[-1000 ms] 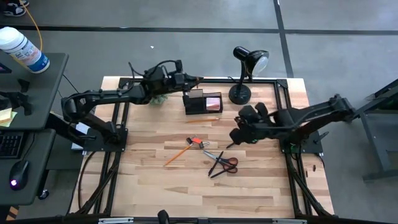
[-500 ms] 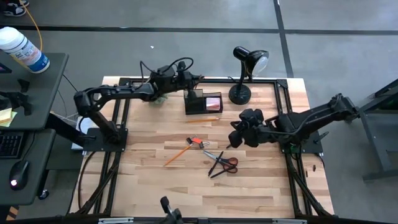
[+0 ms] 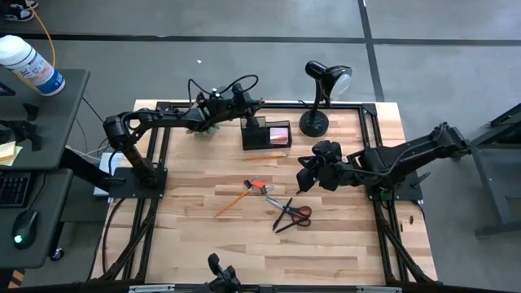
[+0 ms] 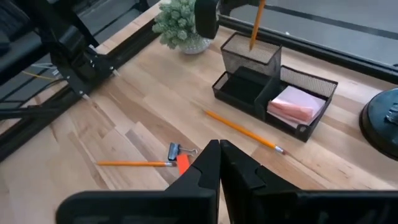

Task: Pick and place office supplies into organizer
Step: Put the bottom right yellow pencil into the black desk organizer

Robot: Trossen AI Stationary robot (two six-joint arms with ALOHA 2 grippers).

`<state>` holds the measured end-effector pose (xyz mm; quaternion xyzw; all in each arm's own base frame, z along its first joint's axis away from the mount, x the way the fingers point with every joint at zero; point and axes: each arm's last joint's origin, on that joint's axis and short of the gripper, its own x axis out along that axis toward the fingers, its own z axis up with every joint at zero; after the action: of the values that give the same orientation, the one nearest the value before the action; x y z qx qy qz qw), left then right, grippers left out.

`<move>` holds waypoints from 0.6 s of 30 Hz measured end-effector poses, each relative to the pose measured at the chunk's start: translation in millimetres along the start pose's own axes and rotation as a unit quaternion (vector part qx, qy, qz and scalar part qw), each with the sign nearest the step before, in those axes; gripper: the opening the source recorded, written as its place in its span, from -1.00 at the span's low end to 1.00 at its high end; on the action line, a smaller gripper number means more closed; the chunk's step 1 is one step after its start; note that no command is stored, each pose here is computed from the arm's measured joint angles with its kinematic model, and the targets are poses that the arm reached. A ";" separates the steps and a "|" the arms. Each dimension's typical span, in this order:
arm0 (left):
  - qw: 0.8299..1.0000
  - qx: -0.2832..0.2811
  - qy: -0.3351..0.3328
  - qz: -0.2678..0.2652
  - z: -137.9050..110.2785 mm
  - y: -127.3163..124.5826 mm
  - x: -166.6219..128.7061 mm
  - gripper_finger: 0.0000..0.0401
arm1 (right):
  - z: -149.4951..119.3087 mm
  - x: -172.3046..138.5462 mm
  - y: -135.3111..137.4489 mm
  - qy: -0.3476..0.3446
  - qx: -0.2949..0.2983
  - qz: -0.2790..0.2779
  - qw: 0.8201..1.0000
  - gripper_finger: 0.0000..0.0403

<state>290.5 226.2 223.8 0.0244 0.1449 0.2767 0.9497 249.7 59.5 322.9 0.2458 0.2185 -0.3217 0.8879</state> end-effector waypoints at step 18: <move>0.997 -0.062 0.047 0.006 -8.9 -0.9 -0.4 -0.99 | 1.1 -0.1 -0.6 -0.017 -0.012 -0.012 1.000 -0.99</move>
<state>288.1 224.9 215.3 -0.0470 0.1717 0.2919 0.9397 249.5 58.5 323.6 0.2270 0.2101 -0.3338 0.8905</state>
